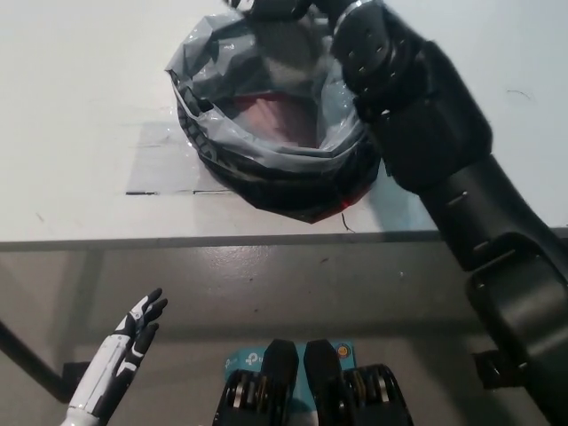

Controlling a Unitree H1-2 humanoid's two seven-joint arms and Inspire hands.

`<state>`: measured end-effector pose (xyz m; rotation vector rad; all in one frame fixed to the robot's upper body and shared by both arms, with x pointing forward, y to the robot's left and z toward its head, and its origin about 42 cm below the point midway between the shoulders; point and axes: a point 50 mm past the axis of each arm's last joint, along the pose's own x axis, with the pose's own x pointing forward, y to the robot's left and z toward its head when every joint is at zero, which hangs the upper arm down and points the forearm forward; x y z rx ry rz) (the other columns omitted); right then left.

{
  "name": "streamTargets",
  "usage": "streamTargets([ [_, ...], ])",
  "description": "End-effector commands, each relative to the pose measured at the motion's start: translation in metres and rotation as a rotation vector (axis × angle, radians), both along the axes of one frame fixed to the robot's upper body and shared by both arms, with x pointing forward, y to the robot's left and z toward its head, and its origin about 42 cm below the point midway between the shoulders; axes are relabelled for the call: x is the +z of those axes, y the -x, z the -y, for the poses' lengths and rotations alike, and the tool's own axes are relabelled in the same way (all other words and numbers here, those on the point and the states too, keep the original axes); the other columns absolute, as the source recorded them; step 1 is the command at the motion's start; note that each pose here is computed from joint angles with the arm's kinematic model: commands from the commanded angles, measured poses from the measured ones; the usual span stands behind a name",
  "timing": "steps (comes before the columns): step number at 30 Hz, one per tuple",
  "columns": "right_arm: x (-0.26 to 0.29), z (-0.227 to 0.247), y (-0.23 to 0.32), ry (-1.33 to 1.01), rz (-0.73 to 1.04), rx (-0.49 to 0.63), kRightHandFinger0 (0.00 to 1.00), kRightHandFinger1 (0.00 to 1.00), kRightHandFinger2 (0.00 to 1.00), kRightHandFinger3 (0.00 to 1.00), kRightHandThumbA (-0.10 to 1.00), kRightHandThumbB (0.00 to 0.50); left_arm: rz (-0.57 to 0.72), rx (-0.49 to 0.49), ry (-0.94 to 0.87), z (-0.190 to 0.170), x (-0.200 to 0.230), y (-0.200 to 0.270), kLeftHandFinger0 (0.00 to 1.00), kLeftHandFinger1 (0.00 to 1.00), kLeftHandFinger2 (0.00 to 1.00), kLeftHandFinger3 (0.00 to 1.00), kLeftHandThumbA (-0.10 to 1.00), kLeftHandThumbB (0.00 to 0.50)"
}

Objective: Use the right hand to pick up a small rectangular container and put it into a plastic bag and lift the bag

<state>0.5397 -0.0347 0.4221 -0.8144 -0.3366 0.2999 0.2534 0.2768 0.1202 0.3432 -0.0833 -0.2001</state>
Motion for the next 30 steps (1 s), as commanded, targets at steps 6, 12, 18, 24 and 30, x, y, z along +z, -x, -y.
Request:
streamTargets([
  [6, -0.012, -0.005, -0.002, 0.114, 0.137, 0.046, 0.0, 0.43, 0.87, 0.95, -0.1, 0.174, 0.029, -0.035, -0.044, -0.005, 0.011, 0.001, 0.97, 1.0, 1.0, 1.0, 1.0, 0.209],
  [12, -0.024, 0.003, -0.005, 0.164, 0.134, 0.043, 0.0, 0.45, 0.88, 0.98, -0.1, 0.187, 0.036, -0.037, -0.049, -0.003, 0.012, -0.002, 0.96, 1.0, 1.0, 1.0, 1.0, 0.216],
  [18, -0.039, 0.004, -0.008, 0.262, 0.125, 0.055, 0.04, 0.47, 0.86, 0.91, -0.1, 0.199, 0.044, -0.044, -0.07, -0.004, 0.014, -0.003, 0.94, 1.0, 1.0, 1.0, 1.0, 0.236],
  [24, -0.037, 0.006, -0.011, 0.484, -0.07, 0.086, 1.0, 1.0, 1.0, 1.0, 0.63, 0.408, 0.047, -0.042, -0.071, -0.005, 0.016, -0.005, 0.93, 1.0, 1.0, 1.0, 1.0, 0.264],
  [30, -0.03, 0.011, -0.009, 0.578, -0.084, 0.093, 1.0, 1.0, 1.0, 1.0, 0.95, 0.5, 0.049, -0.041, -0.071, -0.005, 0.016, -0.005, 0.93, 1.0, 1.0, 1.0, 1.0, 0.267],
])
